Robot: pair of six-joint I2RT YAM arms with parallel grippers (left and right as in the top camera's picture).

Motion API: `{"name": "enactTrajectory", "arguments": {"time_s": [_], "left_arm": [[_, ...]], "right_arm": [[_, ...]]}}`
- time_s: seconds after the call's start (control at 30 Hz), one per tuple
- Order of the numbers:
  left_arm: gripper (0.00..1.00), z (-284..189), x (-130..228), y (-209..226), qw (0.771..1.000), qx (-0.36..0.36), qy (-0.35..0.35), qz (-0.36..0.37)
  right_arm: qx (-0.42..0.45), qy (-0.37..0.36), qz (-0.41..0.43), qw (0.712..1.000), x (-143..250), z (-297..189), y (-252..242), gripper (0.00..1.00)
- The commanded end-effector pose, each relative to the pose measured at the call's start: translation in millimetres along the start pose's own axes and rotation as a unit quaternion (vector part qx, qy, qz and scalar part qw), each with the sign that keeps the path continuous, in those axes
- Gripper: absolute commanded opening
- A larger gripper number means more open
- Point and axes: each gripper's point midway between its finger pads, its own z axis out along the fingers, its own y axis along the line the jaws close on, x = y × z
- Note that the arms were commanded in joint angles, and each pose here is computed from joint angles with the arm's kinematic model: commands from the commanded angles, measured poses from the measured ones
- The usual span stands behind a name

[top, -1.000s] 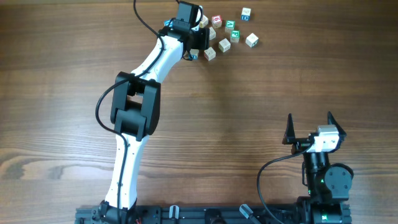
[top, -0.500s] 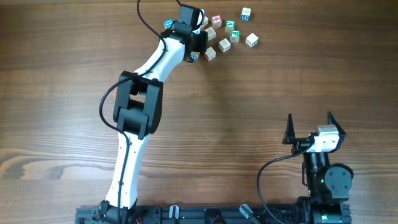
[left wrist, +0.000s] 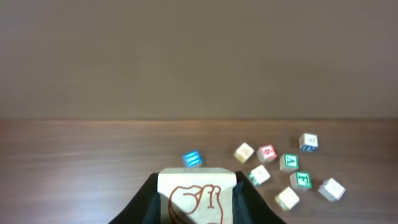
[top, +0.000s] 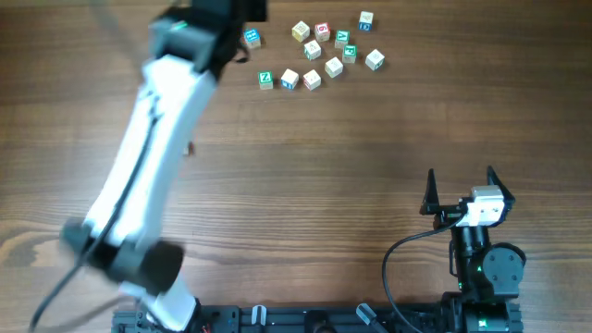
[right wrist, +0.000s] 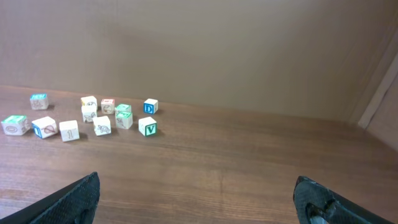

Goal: Form a circle

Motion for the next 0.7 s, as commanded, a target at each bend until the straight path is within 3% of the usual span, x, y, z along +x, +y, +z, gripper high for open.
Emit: {"name": "enactTrajectory", "arguments": {"time_s": [0.0, 0.17, 0.3, 0.37, 0.43, 0.5, 0.57, 0.67], "left_arm": [[0.06, -65.9, 27.1, 41.5, 0.995, -0.055, 0.056, -0.06], [0.04, -90.5, 105.8, 64.5, 0.968, -0.117, 0.202, -0.09], [0.04, -71.3, 160.6, 68.2, 0.944, -0.16, 0.266, -0.115], [0.04, -48.8, 210.7, 70.2, 0.924, -0.193, 0.3, -0.136], [0.04, -26.8, 253.6, 68.6, 0.912, -0.207, 0.313, -0.163], [0.04, -2.5, 297.7, 53.8, 0.909, -0.174, 0.329, -0.189], [0.04, 12.7, 329.6, 41.8, 0.907, -0.141, 0.338, -0.209], [0.04, 21.2, 365.3, 43.8, 0.892, -0.156, 0.331, -0.264]], "right_arm": [[-0.003, -0.003, -0.004, 1.0, -0.9, -0.2, 0.8, 1.0], [-0.003, -0.003, -0.004, 1.0, -0.9, -0.2, 0.8, 1.0], [-0.004, -0.003, -0.004, 1.0, -0.9, -0.2, 0.9, 1.0], [-0.003, -0.003, -0.004, 1.0, -0.9, -0.2, 0.8, 1.0], [-0.003, -0.003, -0.004, 1.0, -0.9, -0.2, 0.8, 1.0], [-0.003, -0.003, -0.004, 1.0, -0.9, -0.2, 0.8, 1.0], [-0.003, -0.003, -0.004, 1.0, -0.9, -0.2, 0.8, 1.0], [-0.003, -0.003, -0.004, 1.0, -0.9, -0.2, 0.8, 1.0]]}}
